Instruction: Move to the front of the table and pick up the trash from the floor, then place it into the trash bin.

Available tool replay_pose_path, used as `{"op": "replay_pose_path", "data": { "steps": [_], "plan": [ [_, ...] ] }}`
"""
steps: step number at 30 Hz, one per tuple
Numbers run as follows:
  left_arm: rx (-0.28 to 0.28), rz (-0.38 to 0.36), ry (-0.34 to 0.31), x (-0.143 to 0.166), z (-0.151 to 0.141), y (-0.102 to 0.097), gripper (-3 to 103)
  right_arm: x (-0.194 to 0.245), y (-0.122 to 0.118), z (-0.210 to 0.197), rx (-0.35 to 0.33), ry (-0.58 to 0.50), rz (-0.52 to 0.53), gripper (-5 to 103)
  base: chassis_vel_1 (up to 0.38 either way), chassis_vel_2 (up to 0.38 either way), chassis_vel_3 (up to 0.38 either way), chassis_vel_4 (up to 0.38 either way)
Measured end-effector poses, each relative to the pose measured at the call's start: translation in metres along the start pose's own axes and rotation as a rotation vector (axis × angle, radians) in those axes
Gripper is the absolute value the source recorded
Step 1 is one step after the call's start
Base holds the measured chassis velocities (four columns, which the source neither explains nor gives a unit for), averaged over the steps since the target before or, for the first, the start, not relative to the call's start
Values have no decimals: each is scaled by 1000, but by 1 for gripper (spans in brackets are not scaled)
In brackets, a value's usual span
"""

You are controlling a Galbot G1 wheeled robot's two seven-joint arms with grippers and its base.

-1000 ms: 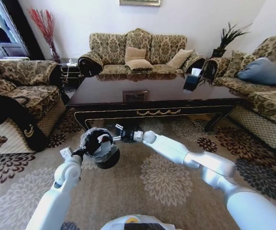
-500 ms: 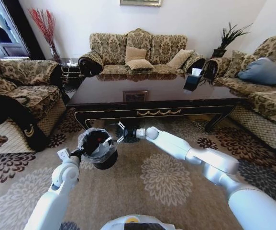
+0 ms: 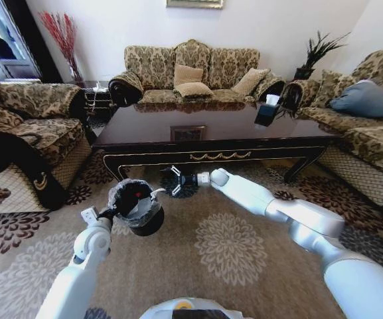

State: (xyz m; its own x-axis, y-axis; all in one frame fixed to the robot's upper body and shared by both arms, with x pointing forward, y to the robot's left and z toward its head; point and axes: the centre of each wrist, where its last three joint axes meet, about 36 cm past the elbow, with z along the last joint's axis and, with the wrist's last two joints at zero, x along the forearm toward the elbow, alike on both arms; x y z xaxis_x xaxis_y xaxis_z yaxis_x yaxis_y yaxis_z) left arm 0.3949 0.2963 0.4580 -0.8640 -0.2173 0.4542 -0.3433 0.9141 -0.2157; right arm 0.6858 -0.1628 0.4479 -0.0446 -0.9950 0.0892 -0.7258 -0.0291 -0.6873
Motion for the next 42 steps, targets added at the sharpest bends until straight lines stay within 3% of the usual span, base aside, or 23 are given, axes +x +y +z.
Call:
{"op": "replay_pose_path", "data": {
  "steps": [13, 21, 26, 31, 42],
  "plan": [
    [14, 25, -8, -16, 3, -16, 3, -37, -1, -4, 14, -31, -75, 100, 0, 0, 0, 0],
    [-8, 59, -9, -9, 7, -26, 3, -24, -39, -3, 87, 44, -217, 100, 0, 0, 0, 0],
    [-15, 66, -14, -8, 8, -27, 3, -5, -77, -13, 123, 109, -403, 100, 0, 0, 0, 0],
    [-14, 73, -18, -8, 10, -27, 3, 0, -99, -26, 163, 138, -481, 100, 0, 0, 0, 0],
    [-11, 67, -10, -6, 16, -25, 3, -4, -102, -28, 191, 162, -485, 100, 0, 0, 0, 0]
  ]
}}
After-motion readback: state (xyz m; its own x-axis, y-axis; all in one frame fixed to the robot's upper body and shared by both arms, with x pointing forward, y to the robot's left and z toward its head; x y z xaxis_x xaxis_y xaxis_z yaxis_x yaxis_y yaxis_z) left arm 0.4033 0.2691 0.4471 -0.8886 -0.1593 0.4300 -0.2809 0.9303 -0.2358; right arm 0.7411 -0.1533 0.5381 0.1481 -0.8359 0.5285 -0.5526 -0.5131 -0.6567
